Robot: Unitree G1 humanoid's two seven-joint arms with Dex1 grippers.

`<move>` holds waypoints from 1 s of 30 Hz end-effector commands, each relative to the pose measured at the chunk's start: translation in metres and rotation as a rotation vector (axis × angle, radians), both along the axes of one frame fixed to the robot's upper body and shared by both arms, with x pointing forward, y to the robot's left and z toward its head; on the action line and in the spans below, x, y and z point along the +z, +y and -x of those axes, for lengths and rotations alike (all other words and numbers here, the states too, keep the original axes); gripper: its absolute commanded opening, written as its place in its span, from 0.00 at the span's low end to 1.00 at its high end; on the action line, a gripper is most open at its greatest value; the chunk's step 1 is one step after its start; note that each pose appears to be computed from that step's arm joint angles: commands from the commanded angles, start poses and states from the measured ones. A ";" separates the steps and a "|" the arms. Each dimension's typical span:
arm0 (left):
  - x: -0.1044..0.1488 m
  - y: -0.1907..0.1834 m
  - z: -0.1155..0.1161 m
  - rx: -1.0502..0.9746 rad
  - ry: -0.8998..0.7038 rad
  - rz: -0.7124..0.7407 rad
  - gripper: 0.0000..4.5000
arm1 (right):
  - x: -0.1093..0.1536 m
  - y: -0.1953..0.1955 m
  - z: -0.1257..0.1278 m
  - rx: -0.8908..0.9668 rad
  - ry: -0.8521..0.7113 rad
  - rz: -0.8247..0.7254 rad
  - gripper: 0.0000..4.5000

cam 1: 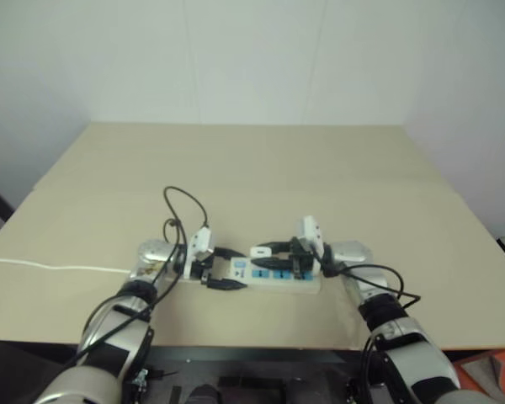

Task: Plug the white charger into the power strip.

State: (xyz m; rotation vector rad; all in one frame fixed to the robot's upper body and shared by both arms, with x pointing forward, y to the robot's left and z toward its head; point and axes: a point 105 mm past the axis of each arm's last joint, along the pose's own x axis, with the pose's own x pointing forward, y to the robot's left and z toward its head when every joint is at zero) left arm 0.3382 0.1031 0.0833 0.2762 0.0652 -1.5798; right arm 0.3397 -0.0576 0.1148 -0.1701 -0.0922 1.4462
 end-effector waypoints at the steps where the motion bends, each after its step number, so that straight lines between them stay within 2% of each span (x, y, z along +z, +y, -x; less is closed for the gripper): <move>1: 0.002 0.006 0.002 -0.029 -0.013 -0.024 0.72 | -0.041 -0.032 -0.005 -0.123 0.127 0.140 0.25; 6: 0.003 0.005 0.002 -0.029 -0.014 -0.023 0.72 | -0.039 -0.034 -0.003 -0.112 0.073 0.156 0.25; 14: 0.002 0.005 0.002 -0.028 -0.012 -0.022 0.72 | -0.036 -0.035 -0.005 -0.121 0.042 0.163 0.86; 16: 0.002 0.004 0.002 -0.028 -0.012 -0.021 0.72 | -0.035 -0.035 -0.005 -0.125 0.037 0.161 0.99; 21: 0.003 0.005 0.001 -0.026 0.000 -0.027 0.72 | -0.035 -0.038 0.000 -0.098 0.031 0.162 0.99; 23: 0.008 0.005 -0.002 -0.018 -0.019 -0.011 0.89 | -0.035 -0.039 0.001 -0.097 0.026 0.160 1.00; 25: 0.014 0.006 -0.004 -0.009 -0.031 0.012 0.99 | -0.034 -0.040 0.001 -0.099 0.023 0.159 1.00; 28: 0.025 0.011 -0.006 -0.004 -0.111 0.023 0.99 | -0.024 -0.044 0.003 -0.077 0.009 0.149 1.00; 30: 0.037 0.016 -0.008 0.007 -0.177 0.046 0.99 | -0.007 -0.049 0.003 -0.079 -0.047 0.123 1.00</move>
